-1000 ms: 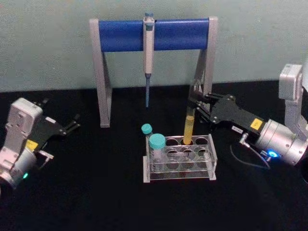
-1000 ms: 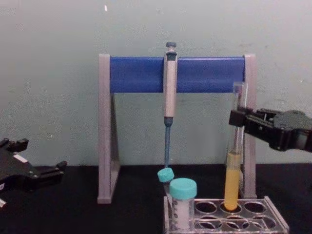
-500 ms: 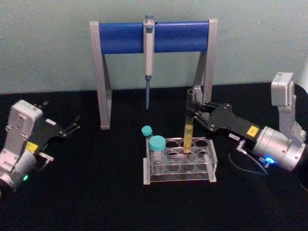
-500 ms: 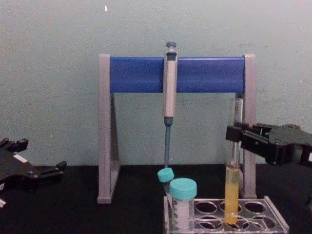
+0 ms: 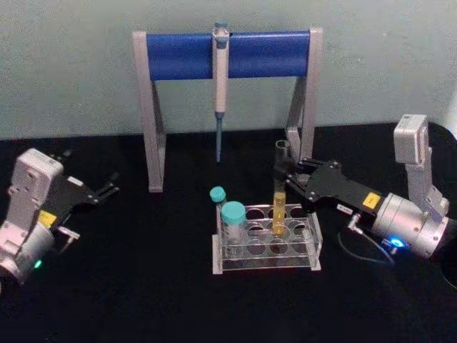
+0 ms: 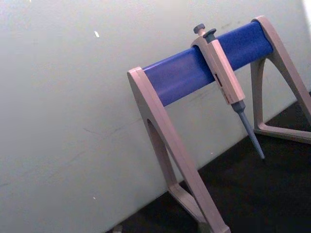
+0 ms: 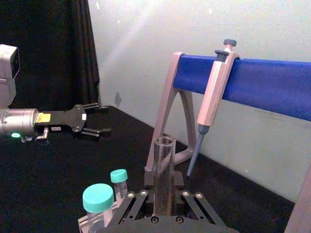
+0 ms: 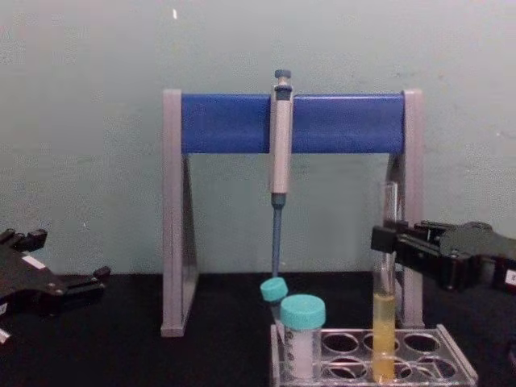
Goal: Pick up the test tube from the test tube rack, shake it, then place it back into the test tube rack.
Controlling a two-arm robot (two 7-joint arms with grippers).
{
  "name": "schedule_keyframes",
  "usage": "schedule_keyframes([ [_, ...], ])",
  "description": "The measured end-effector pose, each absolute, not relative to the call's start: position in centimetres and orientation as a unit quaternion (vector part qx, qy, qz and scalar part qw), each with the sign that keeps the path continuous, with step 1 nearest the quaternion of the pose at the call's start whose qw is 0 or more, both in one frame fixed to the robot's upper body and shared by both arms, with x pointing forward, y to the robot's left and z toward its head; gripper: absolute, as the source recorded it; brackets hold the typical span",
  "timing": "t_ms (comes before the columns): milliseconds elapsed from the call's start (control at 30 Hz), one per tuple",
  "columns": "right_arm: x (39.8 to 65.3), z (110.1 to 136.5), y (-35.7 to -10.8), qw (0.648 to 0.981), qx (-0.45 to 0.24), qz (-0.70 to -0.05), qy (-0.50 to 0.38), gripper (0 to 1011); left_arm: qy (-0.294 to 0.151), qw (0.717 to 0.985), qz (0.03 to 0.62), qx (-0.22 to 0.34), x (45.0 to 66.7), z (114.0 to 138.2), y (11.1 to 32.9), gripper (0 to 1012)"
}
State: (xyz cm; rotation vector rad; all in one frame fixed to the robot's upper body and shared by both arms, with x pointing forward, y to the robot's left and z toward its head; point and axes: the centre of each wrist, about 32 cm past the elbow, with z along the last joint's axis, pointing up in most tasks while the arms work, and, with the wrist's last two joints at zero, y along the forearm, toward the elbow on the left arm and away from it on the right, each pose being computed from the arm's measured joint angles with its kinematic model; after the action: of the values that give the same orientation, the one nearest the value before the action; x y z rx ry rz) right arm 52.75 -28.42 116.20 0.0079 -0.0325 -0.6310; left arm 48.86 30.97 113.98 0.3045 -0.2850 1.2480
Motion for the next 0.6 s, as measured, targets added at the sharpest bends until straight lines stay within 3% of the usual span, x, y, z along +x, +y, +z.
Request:
schedule_keyframes([
  [600,52.89,115.85,-28.25,0.951,-0.012,-0.308,-0.008,228,-0.132,0.791,0.580,0.141,48.86,113.98,30.97,1001],
])
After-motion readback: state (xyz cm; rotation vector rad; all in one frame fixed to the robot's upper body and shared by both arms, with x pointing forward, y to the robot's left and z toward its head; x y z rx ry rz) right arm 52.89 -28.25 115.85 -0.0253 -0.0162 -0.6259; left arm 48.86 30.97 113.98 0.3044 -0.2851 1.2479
